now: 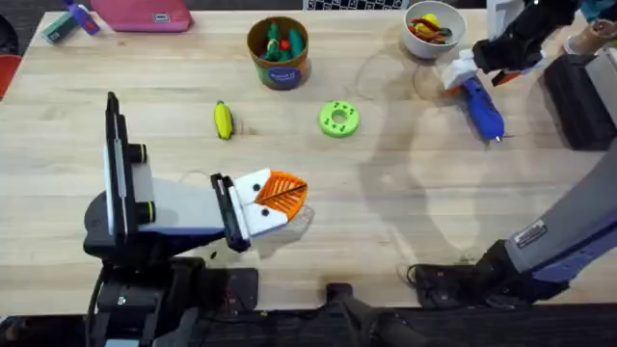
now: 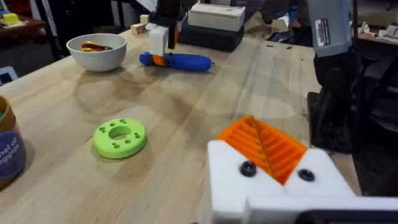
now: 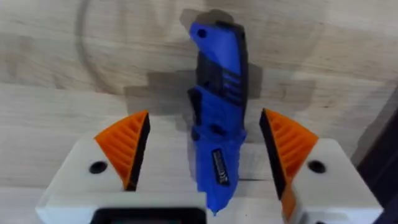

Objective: Pick up the gripper from the table and insert it into the empty holder that is missing its gripper. Then pick up a screw, insert it into the mounting hole, and use the screwdriver to tighten it. Finally, clean up the table by picking up the vegetable and placing it into the bucket.

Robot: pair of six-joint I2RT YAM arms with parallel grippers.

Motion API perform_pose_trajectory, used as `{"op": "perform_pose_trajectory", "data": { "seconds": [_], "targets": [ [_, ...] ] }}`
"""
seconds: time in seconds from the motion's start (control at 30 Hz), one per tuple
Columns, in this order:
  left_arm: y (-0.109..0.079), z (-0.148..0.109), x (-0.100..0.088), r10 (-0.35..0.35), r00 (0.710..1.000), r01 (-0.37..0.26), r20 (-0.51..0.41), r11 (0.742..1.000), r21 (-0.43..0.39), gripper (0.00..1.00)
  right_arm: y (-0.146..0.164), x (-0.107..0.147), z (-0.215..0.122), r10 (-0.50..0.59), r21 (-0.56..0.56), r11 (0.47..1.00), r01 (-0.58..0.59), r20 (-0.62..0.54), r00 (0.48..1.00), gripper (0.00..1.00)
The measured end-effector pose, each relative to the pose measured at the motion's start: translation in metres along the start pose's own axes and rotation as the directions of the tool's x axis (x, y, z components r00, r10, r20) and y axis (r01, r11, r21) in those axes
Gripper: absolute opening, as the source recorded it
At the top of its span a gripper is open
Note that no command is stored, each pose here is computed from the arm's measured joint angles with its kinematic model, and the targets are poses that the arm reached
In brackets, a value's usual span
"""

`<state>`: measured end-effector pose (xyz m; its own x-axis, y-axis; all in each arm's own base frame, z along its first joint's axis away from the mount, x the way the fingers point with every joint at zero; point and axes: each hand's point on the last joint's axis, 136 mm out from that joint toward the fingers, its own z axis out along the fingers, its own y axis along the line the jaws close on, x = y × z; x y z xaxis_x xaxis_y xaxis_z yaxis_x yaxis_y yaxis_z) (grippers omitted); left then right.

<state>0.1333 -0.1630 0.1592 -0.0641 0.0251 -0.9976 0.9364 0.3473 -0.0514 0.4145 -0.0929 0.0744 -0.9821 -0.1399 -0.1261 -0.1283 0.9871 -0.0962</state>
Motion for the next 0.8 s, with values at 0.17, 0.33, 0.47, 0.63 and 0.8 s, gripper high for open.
{"op": "perform_pose_trajectory", "data": {
  "seconds": [0.17,0.33,0.47,0.63,0.8],
  "targets": [
    [0.0,0.0,0.0,0.0,1.0,0.0,0.0,1.0,0.0,0.007,-0.009,-0.003,0.012,0.003,0.005,1.0,-0.003,0.004,1.0,0.993],
    [0.0,0.0,0.0,0.0,1.0,0.0,0.0,1.0,0.0,0.007,-0.012,-0.004,0.024,0.001,0.004,1.0,-0.001,-0.001,1.0,0.992],
    [0.0,0.0,0.0,0.0,1.0,0.0,0.0,1.0,-0.001,0.007,-0.011,-0.004,0.035,-0.003,-0.004,1.0,0.003,-0.013,1.0,0.99],
    [0.001,0.0,0.0,0.001,1.0,-0.001,0.0,1.0,-0.004,0.007,-0.01,-0.005,0.036,-0.008,-0.014,1.0,0.008,-0.014,1.0,0.788],
    [0.001,0.0,0.0,0.001,1.0,-0.001,0.0,1.0,-0.004,0.007,-0.012,-0.006,0.038,-0.012,-0.006,1.0,0.012,-0.013,1.0,0.172]
  ]
}}
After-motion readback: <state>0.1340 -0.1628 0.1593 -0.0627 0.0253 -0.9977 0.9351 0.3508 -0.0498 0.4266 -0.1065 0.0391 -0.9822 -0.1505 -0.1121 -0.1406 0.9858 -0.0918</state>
